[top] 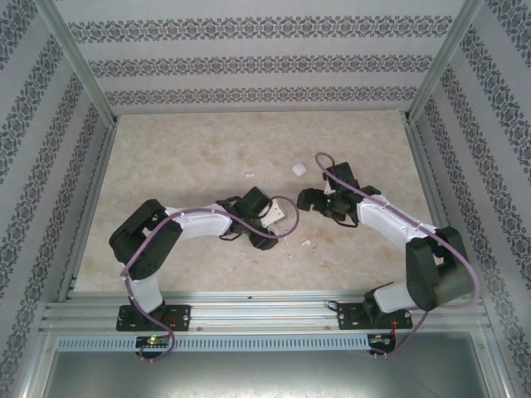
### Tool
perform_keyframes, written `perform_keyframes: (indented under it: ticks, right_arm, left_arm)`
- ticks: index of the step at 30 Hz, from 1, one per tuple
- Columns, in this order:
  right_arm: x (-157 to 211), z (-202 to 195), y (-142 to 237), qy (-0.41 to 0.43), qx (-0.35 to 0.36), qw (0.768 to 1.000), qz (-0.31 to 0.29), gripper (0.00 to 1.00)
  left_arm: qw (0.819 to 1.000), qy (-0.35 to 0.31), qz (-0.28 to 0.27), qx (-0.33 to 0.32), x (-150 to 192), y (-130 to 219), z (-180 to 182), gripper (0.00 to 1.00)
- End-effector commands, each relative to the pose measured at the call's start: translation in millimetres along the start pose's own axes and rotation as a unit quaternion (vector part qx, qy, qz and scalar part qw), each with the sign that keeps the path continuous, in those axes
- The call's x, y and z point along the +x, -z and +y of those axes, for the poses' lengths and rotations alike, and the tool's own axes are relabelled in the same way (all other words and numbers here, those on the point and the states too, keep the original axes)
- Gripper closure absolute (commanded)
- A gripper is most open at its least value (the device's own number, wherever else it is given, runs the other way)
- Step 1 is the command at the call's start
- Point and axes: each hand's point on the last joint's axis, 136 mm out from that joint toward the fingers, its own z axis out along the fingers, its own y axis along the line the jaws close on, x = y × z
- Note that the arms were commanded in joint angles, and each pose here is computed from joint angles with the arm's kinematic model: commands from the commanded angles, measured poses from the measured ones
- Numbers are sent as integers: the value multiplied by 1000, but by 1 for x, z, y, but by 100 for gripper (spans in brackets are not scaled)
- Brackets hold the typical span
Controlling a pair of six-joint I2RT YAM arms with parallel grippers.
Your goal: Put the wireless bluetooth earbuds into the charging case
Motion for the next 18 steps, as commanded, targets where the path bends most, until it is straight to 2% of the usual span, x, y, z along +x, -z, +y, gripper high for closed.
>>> perform_keyframes:
  ticks: [1,10,18]
  right_arm:
    - [3,2,3,-8,-16,1000,1,10]
    - [8,18,1,-22,-66,997,17,18]
    - [18,35,0,-44,-121,991,41,21]
  left_arm:
    - [998,-23,-7,52,0,-13,-20,41]
    - [998,-29,-38,50,0,-7,-22,54]
    - [996,-17,-73,41,-6,8,-14,60]
